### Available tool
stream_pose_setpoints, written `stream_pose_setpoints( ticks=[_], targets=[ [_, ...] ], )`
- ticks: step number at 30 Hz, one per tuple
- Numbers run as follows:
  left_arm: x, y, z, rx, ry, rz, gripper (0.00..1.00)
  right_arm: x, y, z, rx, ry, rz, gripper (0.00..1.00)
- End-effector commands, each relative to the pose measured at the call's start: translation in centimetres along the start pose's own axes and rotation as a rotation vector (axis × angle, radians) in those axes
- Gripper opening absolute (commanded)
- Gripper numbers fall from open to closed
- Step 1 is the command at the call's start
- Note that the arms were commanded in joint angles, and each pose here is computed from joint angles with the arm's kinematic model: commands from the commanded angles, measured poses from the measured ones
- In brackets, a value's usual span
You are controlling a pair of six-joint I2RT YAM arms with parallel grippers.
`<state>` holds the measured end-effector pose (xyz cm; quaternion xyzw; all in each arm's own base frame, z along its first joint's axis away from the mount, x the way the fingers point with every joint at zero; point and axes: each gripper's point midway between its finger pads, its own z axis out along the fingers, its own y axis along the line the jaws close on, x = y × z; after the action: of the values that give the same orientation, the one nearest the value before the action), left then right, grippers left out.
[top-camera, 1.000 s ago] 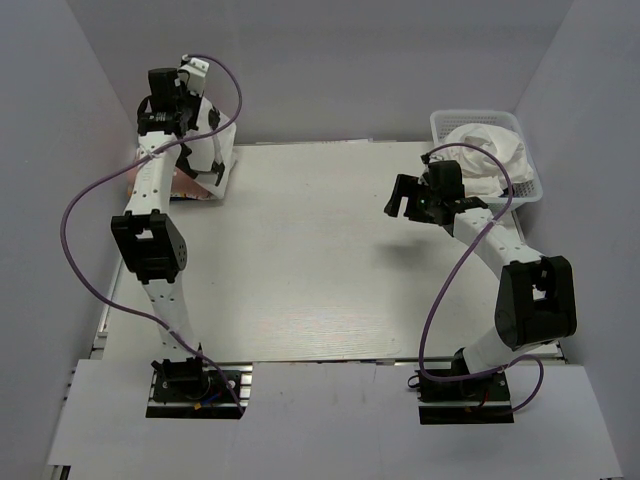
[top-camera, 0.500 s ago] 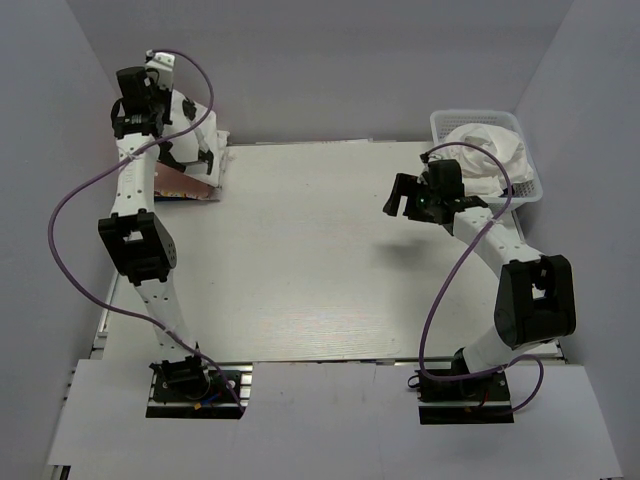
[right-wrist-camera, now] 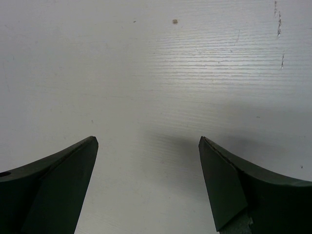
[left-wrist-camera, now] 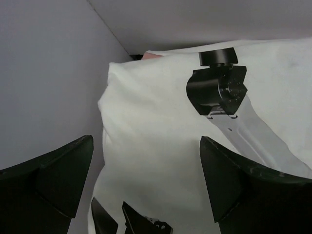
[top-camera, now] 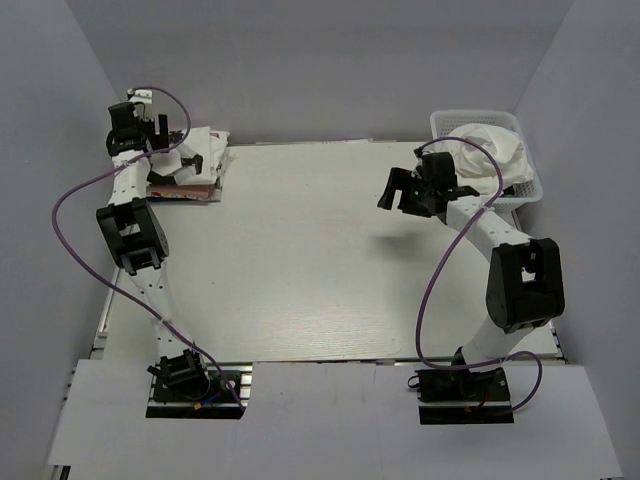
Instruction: Fold and stack the t-shirts
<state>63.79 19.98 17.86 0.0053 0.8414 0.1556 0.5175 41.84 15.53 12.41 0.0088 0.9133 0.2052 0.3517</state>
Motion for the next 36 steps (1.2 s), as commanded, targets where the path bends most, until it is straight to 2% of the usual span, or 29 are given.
stream_pose_setpoints(
  ticks=[1,5,8,9,11,14,15,20,28,31,33,36],
  targets=[
    [-5.4,0.9,-1.8,-0.023,-0.135,-0.054,1.00,-1.7,1.4,-0.6,-0.037,-0.036,-0.009,0.90],
    [-7.5,-2.6,-2.8,0.097,-0.177,-0.067,1.00,-1.1,1.6,-0.6,-0.045,-0.035,-0.009,0.90],
    [-8.3,-5.1,-2.8,0.199,-0.194,-0.132,1.00,-0.4,1.5,-0.5,-0.043,-0.029,-0.008,0.90],
    [-8.0,-5.2,-2.6,0.202,-0.184,-0.142,1.00,-0.2,1.4,-0.4,-0.041,-0.024,-0.008,0.90],
    [-7.5,-8.2,-1.8,0.232,-0.169,-0.129,1.00,0.2,1.2,-0.3,-0.036,-0.014,-0.009,0.90],
    [-6.9,-10.0,-0.6,0.182,-0.147,-0.098,1.00,0.3,0.9,-0.2,-0.028,-0.012,-0.009,0.90],
    [-6.6,-11.7,-0.4,0.191,-0.138,-0.077,1.00,0.6,0.7,0.0,-0.024,-0.007,-0.015,0.90],
    [-5.9,-12.3,1.1,0.068,-0.129,-0.050,1.00,0.9,0.3,0.3,-0.012,0.009,-0.033,0.90],
    [-4.1,-13.5,2.0,0.059,-0.092,0.021,1.00,2.3,-0.3,1.6,-0.010,0.081,-0.027,0.90],
    [-2.5,-13.9,2.8,0.031,-0.063,0.037,0.88,2.5,-0.6,1.6,0.001,0.082,-0.028,0.90],
    [-2.7,-13.7,2.8,0.020,-0.070,0.035,0.72,2.8,-0.8,1.7,0.009,0.089,-0.034,0.90],
    [-2.4,-14.6,3.0,0.039,-0.066,0.051,0.69,2.9,-1.0,1.7,0.020,0.094,-0.039,0.90]
  ],
)
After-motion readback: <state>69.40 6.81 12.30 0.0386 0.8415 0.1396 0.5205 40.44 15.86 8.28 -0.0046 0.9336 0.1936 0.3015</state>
